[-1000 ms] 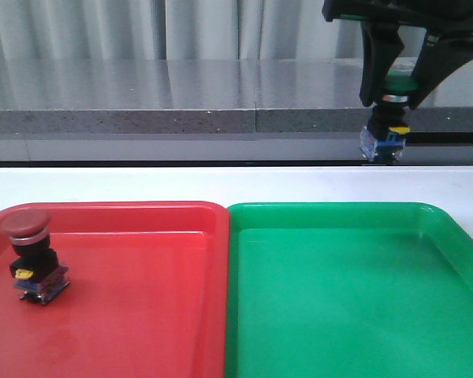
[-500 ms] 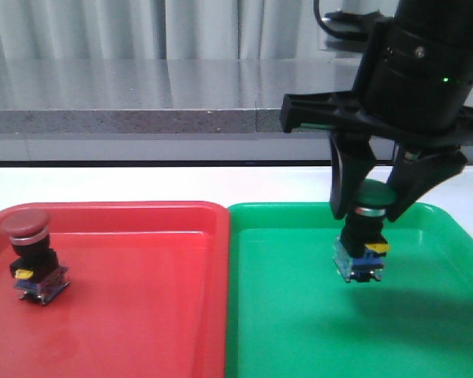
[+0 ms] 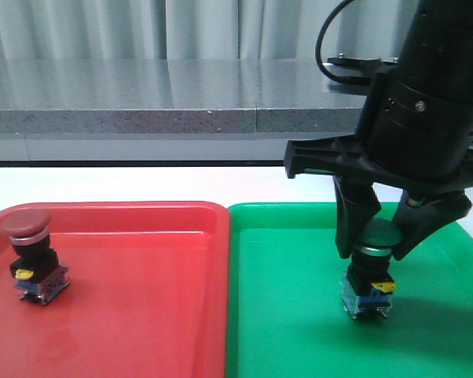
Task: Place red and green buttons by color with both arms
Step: 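Lift the green button with the right gripper and lower it into the green tray, then open the right gripper and raise it away from the green button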
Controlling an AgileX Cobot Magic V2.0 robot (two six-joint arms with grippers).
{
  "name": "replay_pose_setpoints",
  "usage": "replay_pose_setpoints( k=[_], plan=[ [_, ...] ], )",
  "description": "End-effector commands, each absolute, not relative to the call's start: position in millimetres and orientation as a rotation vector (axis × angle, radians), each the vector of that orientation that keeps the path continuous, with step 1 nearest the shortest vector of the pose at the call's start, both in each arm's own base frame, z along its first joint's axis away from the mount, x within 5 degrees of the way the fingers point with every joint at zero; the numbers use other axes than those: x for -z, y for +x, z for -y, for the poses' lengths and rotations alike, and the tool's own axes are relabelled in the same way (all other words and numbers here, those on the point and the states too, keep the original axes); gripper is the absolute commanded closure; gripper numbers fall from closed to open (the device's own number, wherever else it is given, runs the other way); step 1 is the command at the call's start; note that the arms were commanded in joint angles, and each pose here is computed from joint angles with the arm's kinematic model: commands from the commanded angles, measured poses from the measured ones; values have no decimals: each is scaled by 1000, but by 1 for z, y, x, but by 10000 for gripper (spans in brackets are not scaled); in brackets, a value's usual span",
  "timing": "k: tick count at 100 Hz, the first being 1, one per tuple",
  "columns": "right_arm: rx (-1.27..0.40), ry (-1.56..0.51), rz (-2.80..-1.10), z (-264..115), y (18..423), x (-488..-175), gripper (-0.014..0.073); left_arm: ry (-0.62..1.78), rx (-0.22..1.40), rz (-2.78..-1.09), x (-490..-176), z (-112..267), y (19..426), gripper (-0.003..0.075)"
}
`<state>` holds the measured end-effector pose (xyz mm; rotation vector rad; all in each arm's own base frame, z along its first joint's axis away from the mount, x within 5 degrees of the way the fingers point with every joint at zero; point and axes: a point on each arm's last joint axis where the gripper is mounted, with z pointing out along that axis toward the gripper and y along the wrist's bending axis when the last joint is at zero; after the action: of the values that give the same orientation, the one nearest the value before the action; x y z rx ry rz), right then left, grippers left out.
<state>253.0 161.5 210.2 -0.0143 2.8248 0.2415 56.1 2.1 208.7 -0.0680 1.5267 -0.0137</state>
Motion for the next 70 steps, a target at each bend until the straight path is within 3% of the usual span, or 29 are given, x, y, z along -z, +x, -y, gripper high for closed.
replay_pose_setpoints(
  k=[1, 27, 34, 51, 70],
  plan=[
    [-285, -24, -2747, -162, 256, -226, 303, -69, 24, -1427, -213, -2, 53, 741],
    [-271, -24, -2766, -163, 257, -221, 283, -69, 24, -1427, -213, -2, 53, 741],
    [-273, -24, -2763, -163, 257, -221, 210, -69, 24, -1427, -213, -2, 53, 741],
    [-278, -27, -2756, -164, 258, -222, -64, -69, 24, -1427, -213, -2, 53, 741],
    [-286, -27, -2747, -164, 258, -222, -58, -69, 24, -1427, -213, -2, 53, 741]
  ],
)
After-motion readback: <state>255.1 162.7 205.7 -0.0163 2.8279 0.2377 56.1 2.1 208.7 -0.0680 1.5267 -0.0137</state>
